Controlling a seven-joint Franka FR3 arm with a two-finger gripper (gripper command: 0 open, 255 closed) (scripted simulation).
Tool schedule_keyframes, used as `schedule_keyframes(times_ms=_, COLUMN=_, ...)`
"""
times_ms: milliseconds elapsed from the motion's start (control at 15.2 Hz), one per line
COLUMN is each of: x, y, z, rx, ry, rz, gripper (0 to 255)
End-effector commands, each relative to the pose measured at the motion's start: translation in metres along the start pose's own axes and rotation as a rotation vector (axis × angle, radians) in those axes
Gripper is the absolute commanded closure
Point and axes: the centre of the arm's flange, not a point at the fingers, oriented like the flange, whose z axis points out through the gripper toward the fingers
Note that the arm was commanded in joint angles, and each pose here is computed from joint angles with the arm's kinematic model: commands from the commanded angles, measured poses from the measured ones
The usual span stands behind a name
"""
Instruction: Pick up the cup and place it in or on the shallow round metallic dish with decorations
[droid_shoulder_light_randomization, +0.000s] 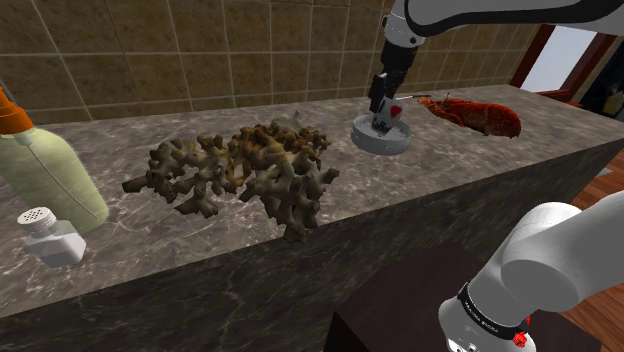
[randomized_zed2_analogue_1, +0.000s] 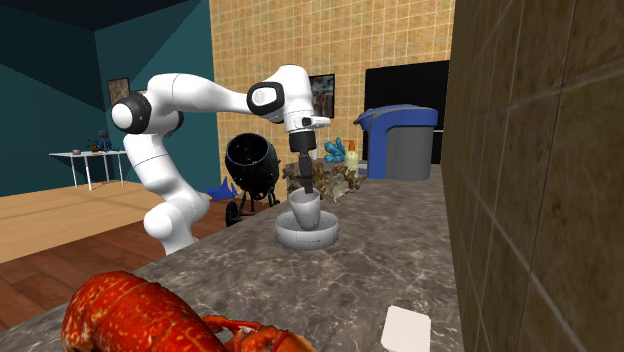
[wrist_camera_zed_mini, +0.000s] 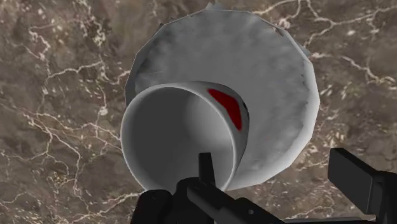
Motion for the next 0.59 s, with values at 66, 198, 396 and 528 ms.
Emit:
schedule_keyframes(times_ms=66, x=0.0, y=0.0, z=0.0, rx=0.0, ry=0.0, rz=0.0, gripper=0)
schedule_keyframes(times_ms=198, x=0.0, y=0.0, z=-0.013, rx=0.0, ry=0.0, rz=0.0, gripper=0)
schedule_keyframes(times_ms=396, x=0.0, y=0.0, z=-0.05, rx=0.0, ry=0.0, rz=0.0, gripper=0)
schedule_keyframes(times_ms=528, x=0.0, y=0.0, z=-0.05, rx=0.0, ry=0.0, rz=0.0, gripper=0)
